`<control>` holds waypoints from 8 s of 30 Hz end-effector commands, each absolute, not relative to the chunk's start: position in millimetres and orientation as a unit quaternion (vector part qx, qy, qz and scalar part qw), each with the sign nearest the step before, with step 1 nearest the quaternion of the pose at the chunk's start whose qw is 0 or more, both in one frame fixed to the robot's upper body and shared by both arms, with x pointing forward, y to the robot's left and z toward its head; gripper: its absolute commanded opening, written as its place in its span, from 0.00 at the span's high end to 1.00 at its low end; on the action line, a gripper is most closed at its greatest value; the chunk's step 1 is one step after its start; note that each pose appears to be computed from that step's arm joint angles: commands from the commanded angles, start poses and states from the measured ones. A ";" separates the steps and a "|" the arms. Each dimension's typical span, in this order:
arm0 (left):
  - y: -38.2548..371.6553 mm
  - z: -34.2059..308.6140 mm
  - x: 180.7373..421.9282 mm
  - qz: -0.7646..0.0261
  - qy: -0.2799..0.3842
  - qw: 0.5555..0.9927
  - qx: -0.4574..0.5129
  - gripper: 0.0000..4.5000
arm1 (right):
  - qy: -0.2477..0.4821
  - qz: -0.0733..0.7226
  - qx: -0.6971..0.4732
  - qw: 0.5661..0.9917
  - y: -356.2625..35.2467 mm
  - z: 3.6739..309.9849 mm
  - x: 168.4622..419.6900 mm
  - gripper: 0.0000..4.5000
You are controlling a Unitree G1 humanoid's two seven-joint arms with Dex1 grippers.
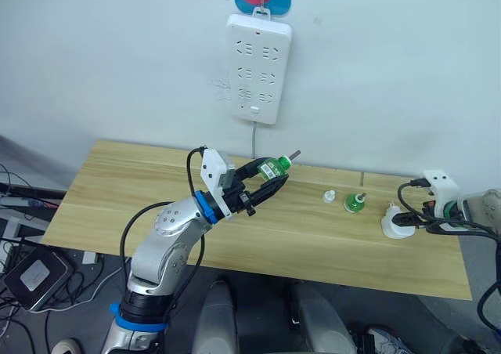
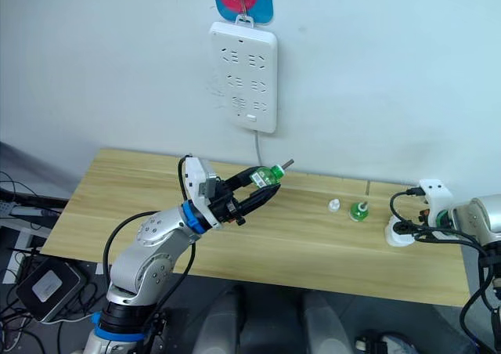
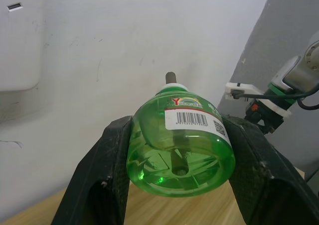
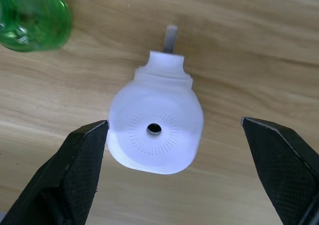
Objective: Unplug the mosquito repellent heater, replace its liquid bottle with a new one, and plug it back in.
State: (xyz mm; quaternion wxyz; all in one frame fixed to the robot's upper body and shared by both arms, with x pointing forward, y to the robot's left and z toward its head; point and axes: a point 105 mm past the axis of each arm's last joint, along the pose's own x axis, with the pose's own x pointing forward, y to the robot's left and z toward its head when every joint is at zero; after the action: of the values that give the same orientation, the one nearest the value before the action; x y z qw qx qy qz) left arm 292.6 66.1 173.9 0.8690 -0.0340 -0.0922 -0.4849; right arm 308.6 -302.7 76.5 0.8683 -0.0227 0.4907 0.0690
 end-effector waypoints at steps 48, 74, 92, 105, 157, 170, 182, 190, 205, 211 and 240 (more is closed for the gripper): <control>30.3 195.6 252.4 -0.700 0.004 0.696 -0.161 0.50 | 0.380 0.524 0.320 0.691 -199.9 267.1 270.1 0.35; -3.3 212.7 257.9 -0.724 -0.041 0.669 -0.165 0.50 | 0.388 0.533 0.325 0.678 -174.5 271.0 265.7 0.35; -7.7 218.2 253.0 -0.733 -0.048 0.658 -0.164 0.50 | 0.383 0.518 0.328 0.691 -176.5 265.1 271.9 0.35; -15.7 214.9 262.5 -0.725 -0.058 0.670 -0.152 0.50 | 0.390 0.557 0.308 0.665 -165.6 269.0 258.3 0.35; -18.6 213.5 254.9 -0.746 -0.056 0.652 -0.123 0.50 | 0.371 0.555 0.315 0.675 -165.1 272.3 265.9 0.35; -17.5 233.0 278.0 -0.699 -0.108 0.693 -0.137 0.50 | 0.385 0.567 0.288 0.669 -159.8 263.5 253.8 0.35; -18.3 226.3 259.3 -0.734 -0.084 0.659 -0.138 0.50 | 0.368 0.550 0.303 0.686 -166.9 269.9 262.9 0.35; -11.9 222.6 253.4 -0.742 -0.068 0.653 -0.136 0.50 | 0.364 0.531 0.312 0.699 -176.6 276.4 268.0 0.35; -2.9 222.4 259.6 -0.729 -0.066 0.667 -0.138 0.50 | 0.355 0.526 0.320 0.703 -180.9 282.2 271.9 0.35; -1.1 223.7 265.1 -0.722 -0.069 0.674 -0.138 0.50 | 0.358 0.531 0.320 0.698 -179.4 281.3 270.0 0.35; -4.9 221.4 263.7 -0.731 -0.065 0.667 -0.128 0.50 | 0.354 0.556 0.320 0.681 -171.6 287.5 266.3 0.35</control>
State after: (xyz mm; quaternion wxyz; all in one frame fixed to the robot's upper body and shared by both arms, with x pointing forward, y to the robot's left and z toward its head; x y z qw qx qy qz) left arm 271.6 -1.6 214.9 0.6811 -0.1336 -0.0508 -0.7181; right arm 272.7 -175.4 272.2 0.6920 0.3231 0.3717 0.5279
